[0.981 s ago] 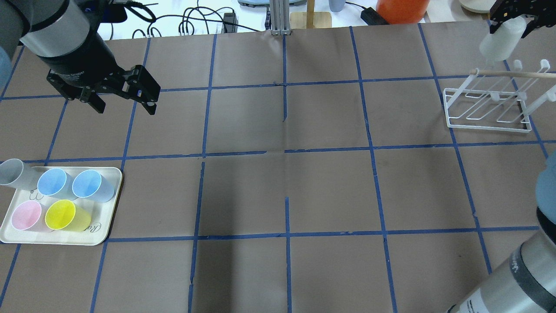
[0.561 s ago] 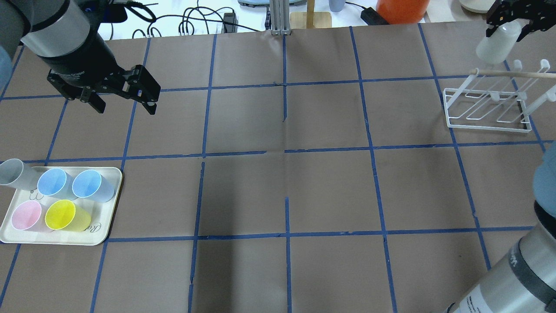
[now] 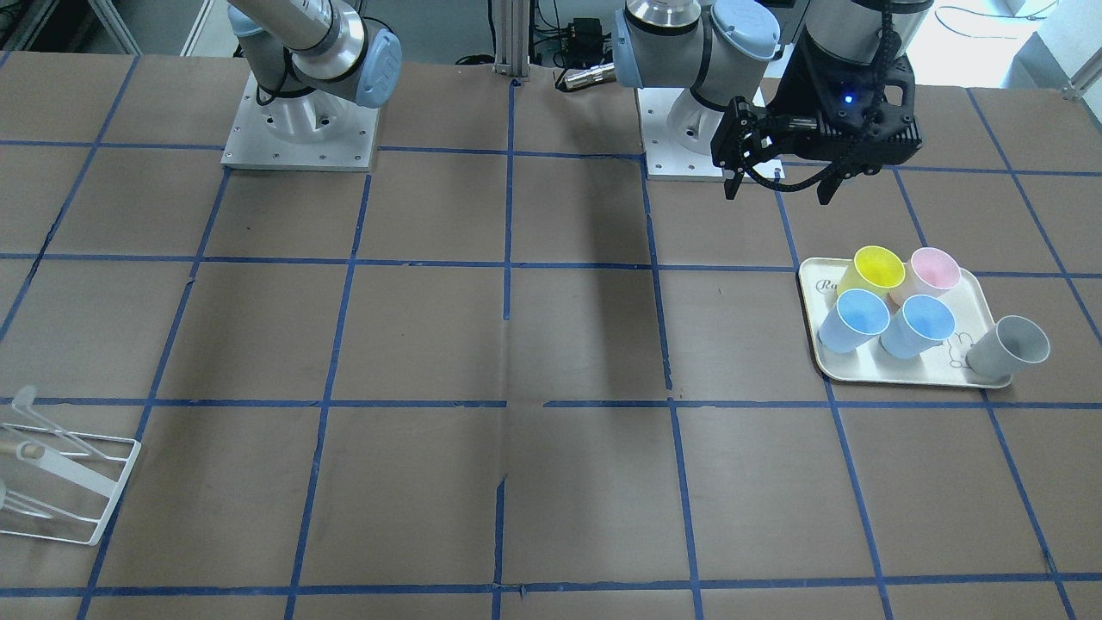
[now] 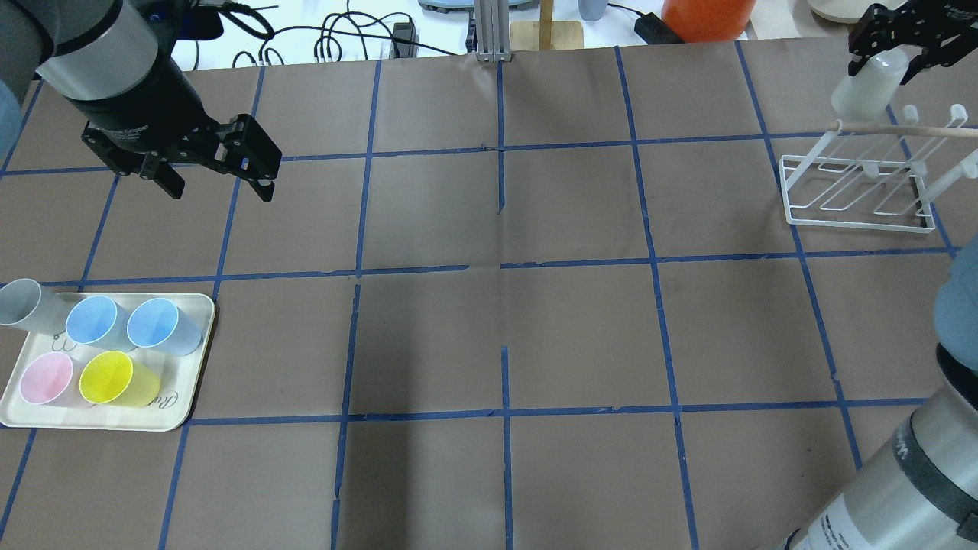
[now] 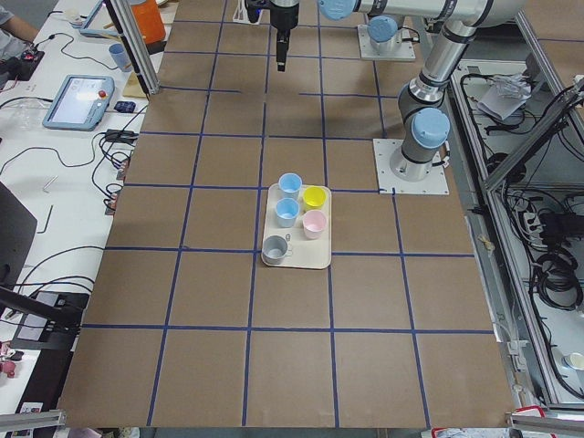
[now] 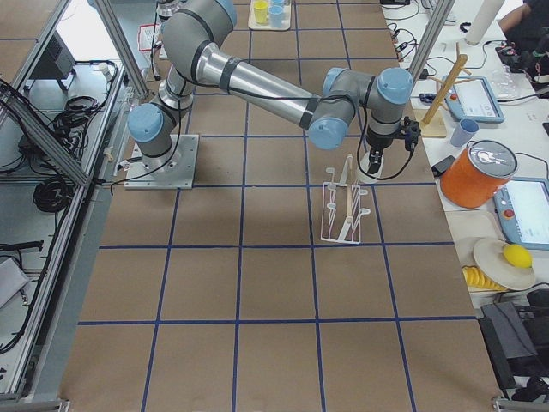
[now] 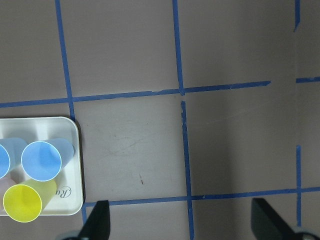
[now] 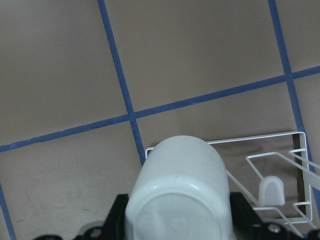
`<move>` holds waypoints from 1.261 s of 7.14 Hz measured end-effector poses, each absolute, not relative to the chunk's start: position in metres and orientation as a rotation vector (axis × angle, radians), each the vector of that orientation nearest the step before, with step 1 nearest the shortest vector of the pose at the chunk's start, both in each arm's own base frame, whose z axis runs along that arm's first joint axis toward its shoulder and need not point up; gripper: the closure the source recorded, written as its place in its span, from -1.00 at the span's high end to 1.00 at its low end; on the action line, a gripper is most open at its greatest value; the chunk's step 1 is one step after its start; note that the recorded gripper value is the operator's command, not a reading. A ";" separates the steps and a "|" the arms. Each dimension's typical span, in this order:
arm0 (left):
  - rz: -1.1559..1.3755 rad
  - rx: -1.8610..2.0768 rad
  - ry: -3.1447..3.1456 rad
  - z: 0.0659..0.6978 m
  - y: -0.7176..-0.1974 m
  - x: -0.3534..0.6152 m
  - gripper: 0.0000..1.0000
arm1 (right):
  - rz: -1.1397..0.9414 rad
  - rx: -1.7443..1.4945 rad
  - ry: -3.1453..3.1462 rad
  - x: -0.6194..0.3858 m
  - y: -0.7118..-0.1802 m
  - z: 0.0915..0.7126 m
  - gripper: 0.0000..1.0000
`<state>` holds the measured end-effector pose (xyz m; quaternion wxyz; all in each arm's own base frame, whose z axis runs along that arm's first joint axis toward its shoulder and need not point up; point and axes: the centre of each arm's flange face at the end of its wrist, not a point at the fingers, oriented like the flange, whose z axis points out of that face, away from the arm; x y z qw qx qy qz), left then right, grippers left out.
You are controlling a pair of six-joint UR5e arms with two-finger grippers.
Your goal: Transfer IKEA cup to right arm and place on rack
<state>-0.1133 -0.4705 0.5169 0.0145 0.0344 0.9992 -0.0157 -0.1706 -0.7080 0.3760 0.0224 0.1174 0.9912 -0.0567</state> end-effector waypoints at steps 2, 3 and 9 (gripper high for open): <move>-0.049 0.107 3.109 0.517 -0.471 -0.113 1.00 | -0.146 0.370 3.066 -0.171 -0.709 0.365 0.30; -0.049 0.107 3.109 0.517 -0.471 -0.113 1.00 | -0.135 0.371 3.064 -0.172 -0.709 0.361 0.61; -0.047 0.108 3.109 0.516 -0.471 -0.113 1.00 | -0.120 0.375 3.065 -0.172 -0.709 0.363 1.00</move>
